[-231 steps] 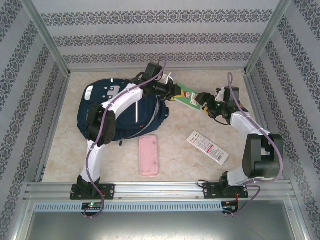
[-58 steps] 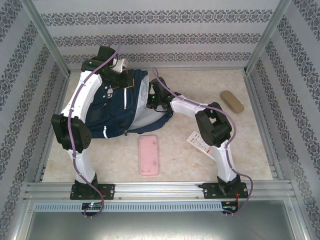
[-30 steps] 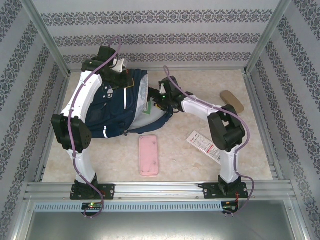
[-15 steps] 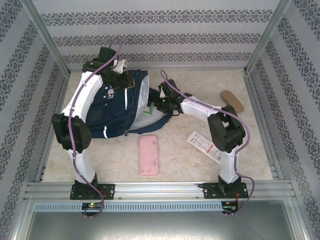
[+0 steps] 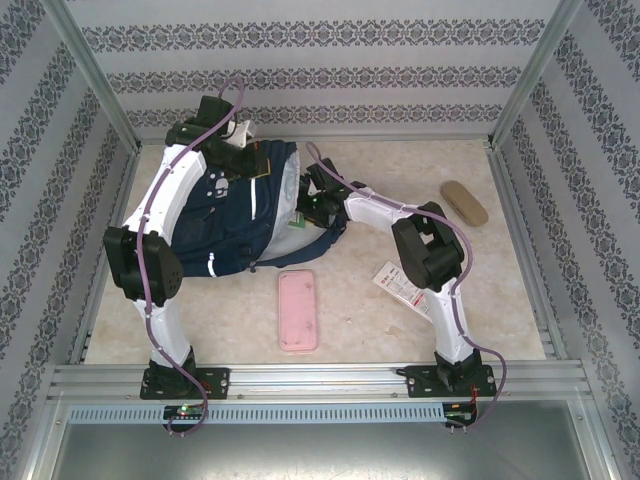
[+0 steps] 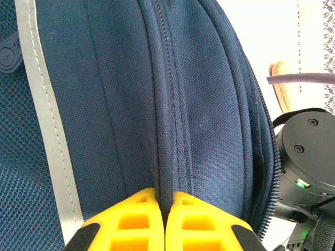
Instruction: Pack the student bag
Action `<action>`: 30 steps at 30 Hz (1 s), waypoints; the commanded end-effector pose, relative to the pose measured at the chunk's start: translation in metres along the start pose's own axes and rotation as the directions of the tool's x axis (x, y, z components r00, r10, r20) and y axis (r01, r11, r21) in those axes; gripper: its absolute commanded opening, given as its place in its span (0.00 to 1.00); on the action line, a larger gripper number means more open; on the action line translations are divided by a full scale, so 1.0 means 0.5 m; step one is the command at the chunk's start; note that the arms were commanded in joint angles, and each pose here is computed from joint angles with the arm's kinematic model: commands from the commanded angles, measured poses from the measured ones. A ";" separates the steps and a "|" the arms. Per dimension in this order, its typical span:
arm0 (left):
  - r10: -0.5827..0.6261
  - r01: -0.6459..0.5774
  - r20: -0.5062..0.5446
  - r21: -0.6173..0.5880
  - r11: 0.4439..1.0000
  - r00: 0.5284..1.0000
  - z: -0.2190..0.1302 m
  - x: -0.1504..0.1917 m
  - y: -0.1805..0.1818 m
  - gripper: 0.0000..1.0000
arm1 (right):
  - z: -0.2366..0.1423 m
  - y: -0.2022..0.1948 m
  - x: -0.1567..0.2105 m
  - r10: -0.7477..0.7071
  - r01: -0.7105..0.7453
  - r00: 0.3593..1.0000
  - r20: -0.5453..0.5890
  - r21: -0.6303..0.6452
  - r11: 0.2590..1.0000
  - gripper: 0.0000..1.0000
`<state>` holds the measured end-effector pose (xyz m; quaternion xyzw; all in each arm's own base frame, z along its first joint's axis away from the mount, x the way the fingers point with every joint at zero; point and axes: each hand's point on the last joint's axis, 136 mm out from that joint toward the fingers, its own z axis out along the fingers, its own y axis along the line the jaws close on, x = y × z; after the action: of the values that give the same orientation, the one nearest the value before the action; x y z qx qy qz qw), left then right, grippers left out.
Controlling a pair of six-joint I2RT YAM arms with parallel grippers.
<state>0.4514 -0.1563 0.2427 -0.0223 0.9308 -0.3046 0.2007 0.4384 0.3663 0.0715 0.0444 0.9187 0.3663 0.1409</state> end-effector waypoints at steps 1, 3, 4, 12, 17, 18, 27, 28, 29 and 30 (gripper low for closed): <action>0.065 -0.079 0.124 0.112 0.991 0.990 -0.066 -0.041 -0.075 0.00 | 0.015 0.092 0.016 -0.040 0.036 0.999 -0.028 -0.152 0.988 0.80; 0.062 -0.076 0.123 0.118 0.990 0.990 -0.065 -0.040 -0.076 0.00 | 0.002 0.137 0.013 -0.074 0.070 0.997 -0.012 -0.199 0.977 0.80; 0.058 -0.073 0.123 0.122 0.990 0.991 -0.064 -0.040 -0.076 0.00 | -0.005 0.161 0.013 -0.091 0.088 0.996 -0.004 -0.229 0.970 0.80; 0.060 -0.075 0.122 0.124 0.989 0.991 -0.064 -0.038 -0.076 0.00 | -0.020 0.255 0.010 -0.110 0.100 0.994 -0.006 -0.374 0.922 0.79; 0.067 -0.080 0.119 0.113 0.990 0.991 -0.065 -0.035 -0.073 0.00 | -0.025 0.209 0.010 -0.093 0.090 0.996 0.005 -0.313 0.946 0.82; 0.067 -0.081 0.121 0.112 0.990 0.990 -0.065 -0.036 -0.072 0.00 | -0.030 0.201 0.009 -0.092 0.091 0.996 0.013 -0.296 0.951 0.82; 0.065 -0.079 0.119 0.113 0.991 0.991 -0.062 -0.036 -0.072 0.00 | -0.043 0.154 0.001 -0.107 0.115 0.993 0.053 -0.188 0.975 0.74; 0.066 -0.079 0.119 0.113 0.990 0.991 -0.062 -0.036 -0.072 0.00 | -0.035 0.154 0.003 -0.103 0.110 0.994 0.044 -0.193 0.975 0.71; 0.066 -0.080 0.120 0.113 0.990 0.991 -0.063 -0.036 -0.073 0.00 | -0.026 0.156 0.005 -0.100 0.105 0.994 0.033 -0.204 0.973 0.66; 0.064 -0.077 0.120 0.112 0.991 0.991 -0.063 -0.037 -0.072 0.00 | -0.019 0.158 0.008 -0.097 0.100 0.995 0.023 -0.214 0.972 0.61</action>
<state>0.4509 -0.1556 0.2515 -0.0269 0.9246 -0.3161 0.2108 0.4242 0.4141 0.1194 -0.0069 0.8807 0.4457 0.1601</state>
